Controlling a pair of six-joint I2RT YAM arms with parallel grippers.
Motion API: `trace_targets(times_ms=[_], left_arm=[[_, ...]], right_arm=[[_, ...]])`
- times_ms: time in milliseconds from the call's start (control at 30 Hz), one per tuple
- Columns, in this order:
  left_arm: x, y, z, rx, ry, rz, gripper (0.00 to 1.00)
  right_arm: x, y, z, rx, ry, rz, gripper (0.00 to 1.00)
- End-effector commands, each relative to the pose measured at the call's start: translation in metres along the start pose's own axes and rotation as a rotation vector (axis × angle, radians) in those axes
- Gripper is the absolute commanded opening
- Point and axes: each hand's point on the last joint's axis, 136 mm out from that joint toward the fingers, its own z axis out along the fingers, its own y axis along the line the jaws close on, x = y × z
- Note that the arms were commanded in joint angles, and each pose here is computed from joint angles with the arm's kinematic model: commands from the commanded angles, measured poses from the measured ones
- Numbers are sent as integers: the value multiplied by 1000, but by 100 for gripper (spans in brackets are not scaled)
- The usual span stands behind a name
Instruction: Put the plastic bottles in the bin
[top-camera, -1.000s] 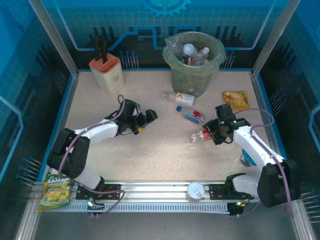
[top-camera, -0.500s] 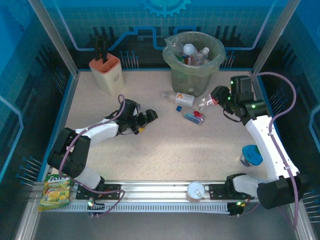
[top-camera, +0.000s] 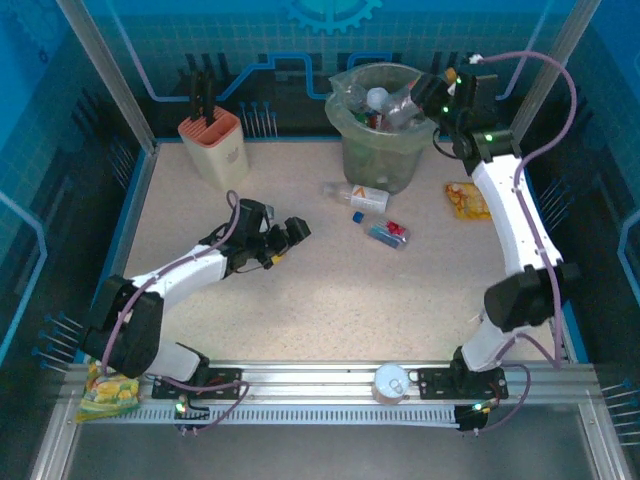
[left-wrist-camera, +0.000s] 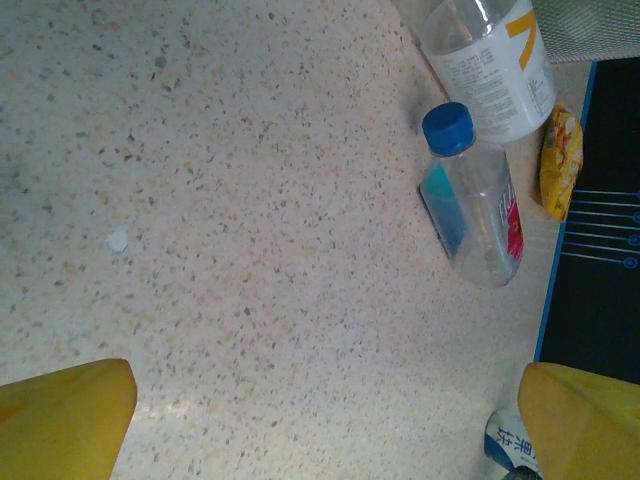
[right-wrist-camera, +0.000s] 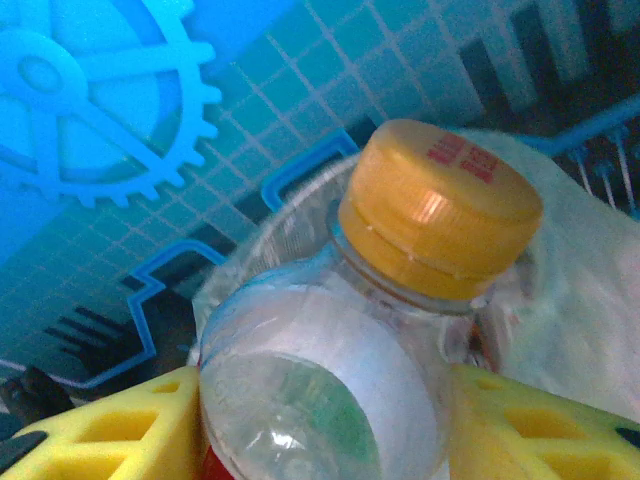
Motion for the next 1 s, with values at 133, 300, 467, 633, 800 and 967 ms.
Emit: trace_targets(times_ms=[133, 300, 467, 633, 800, 967], left_arm=[[6, 11, -11, -35, -11, -13, 99], [5, 7, -14, -29, -16, -2, 99], [5, 7, -16, -25, -23, -6, 99], [7, 10, -18, -29, -25, -9, 99], [7, 12, -20, -35, -31, -8, 99], [7, 13, -19, -37, -32, -8, 99]], right_arm=[[-7, -3, 56, 43, -6, -94, 57], [16, -12, 89, 57, 78, -97, 58], [45, -21, 122, 57, 164, -88, 60], [67, -34, 141, 71, 219, -70, 69], [62, -32, 136, 61, 220, -84, 93], [42, -20, 118, 41, 184, -135, 100]])
